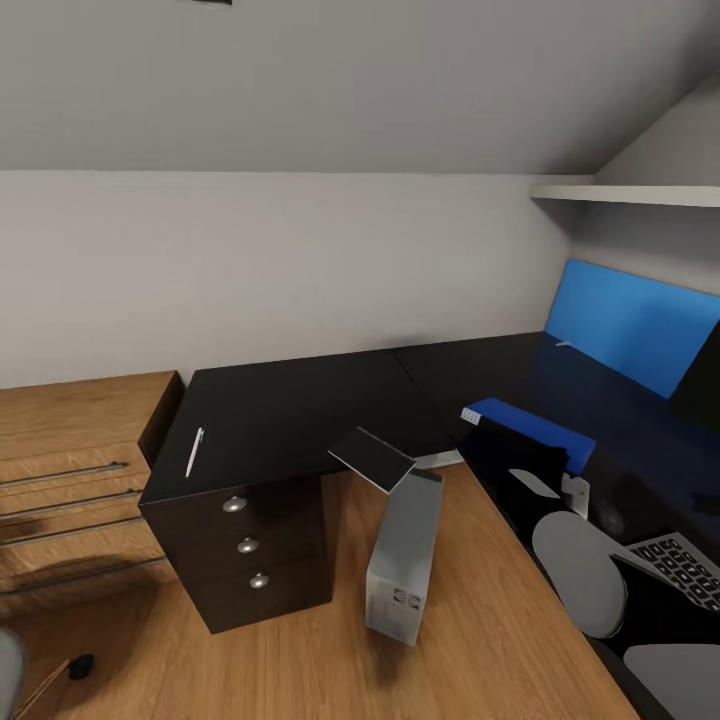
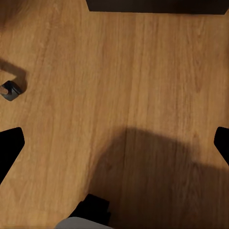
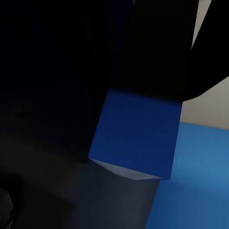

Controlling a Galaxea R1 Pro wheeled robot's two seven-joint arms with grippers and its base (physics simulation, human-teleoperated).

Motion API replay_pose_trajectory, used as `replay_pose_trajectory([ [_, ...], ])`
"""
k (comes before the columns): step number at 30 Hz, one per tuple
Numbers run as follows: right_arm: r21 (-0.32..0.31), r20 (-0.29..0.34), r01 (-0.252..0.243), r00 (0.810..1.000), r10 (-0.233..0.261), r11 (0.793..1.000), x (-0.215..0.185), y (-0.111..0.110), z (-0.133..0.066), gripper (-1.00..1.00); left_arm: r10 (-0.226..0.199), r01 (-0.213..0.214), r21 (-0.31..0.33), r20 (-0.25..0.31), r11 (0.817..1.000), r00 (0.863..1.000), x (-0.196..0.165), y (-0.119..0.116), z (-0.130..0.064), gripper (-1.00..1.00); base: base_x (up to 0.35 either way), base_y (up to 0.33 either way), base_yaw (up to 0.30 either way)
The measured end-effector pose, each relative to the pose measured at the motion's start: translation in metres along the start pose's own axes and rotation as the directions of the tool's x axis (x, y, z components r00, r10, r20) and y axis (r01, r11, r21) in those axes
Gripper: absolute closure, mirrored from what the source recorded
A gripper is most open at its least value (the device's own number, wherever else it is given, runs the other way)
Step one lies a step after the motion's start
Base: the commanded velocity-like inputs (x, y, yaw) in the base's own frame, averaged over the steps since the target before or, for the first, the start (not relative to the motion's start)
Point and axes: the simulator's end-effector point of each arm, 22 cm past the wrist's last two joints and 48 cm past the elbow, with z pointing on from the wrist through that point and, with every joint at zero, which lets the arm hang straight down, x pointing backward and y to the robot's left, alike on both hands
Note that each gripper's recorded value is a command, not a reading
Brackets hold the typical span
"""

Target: In the bedroom, organize the workspace by keeping the computer under the desk, ensuring the monitor is on the desk, placing the keyboard on the desk next to the monitor, placing the mouse on the desk next to the keyboard, moving the folder from the swivel chair onto the desk next to the mouse, stacking the notebook on top of the folder with the pen on top of the notebook, and positioning the swivel chair next to the desk.

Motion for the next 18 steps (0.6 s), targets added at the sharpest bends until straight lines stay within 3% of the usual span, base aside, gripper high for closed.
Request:
replay_pose_trajectory([
  [18, 0.000, -0.001, 0.002, 1.000, -0.002, 1.000, -0.0003, -0.0002, 0.0004, 1.00, -0.004, 0.004, -0.004, 0.003, 1.000, 1.000, -0.0009, 0.0017, 0.0004, -1.00, 0.012, -0.006, 0.000],
])
